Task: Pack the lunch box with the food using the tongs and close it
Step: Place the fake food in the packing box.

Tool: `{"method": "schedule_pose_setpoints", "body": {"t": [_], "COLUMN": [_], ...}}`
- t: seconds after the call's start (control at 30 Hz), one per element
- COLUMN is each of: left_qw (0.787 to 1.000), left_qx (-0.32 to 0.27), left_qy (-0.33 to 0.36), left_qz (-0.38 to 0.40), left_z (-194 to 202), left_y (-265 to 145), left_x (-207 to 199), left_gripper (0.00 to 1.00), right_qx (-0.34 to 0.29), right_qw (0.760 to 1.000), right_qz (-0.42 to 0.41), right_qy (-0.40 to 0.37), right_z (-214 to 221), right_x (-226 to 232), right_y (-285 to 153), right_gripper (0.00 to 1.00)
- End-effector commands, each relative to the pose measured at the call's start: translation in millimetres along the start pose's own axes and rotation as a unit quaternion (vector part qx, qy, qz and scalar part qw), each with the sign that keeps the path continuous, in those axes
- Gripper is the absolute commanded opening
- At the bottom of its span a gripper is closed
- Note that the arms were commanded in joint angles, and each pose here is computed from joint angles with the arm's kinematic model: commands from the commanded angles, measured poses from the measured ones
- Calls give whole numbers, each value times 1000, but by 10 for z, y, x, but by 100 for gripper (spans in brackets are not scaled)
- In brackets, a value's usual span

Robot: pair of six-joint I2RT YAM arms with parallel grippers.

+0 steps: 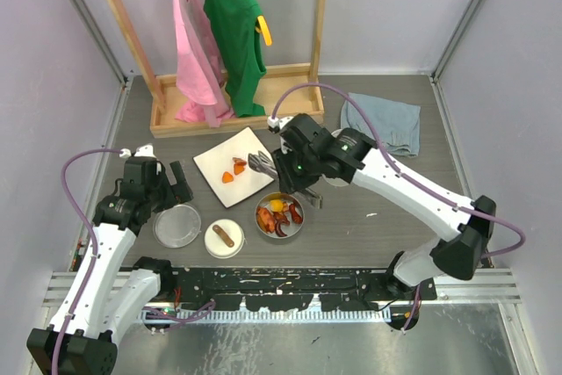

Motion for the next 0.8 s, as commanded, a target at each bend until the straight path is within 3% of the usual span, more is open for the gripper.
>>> {"method": "schedule_pose_setpoints", "body": {"t": [0.0, 0.4, 0.77], "left_qw": [1000, 1000, 1000], "left_qx": [-23, -22, -23], "left_qy": [-1, -1, -1], "left_qz": [13, 14, 15], "left_z": [-103, -100, -101], "left_y": [0, 2, -6], "left_x": [-47, -51, -50], "left_gripper": [98, 98, 98], "right_qx": [38, 110, 144], "right_qw": [999, 994, 987], "right_qz": [-11, 6, 67], "right_qy": [-5, -17, -28], "right_z": [340, 996, 1186], "right_x": [-27, -17, -150], "right_y": [-218, -274, -294], "right_gripper": [37, 39, 40]}}
Point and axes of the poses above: each gripper's point midway between its finger pads, its own y axis out along the fingers, its own x axis along the line the jaws close on, z = x × y, the point moved 3 cm from there along -y, back along the fingers, and after that the axes turned 3 degrees about y, right-handed, at the moved point
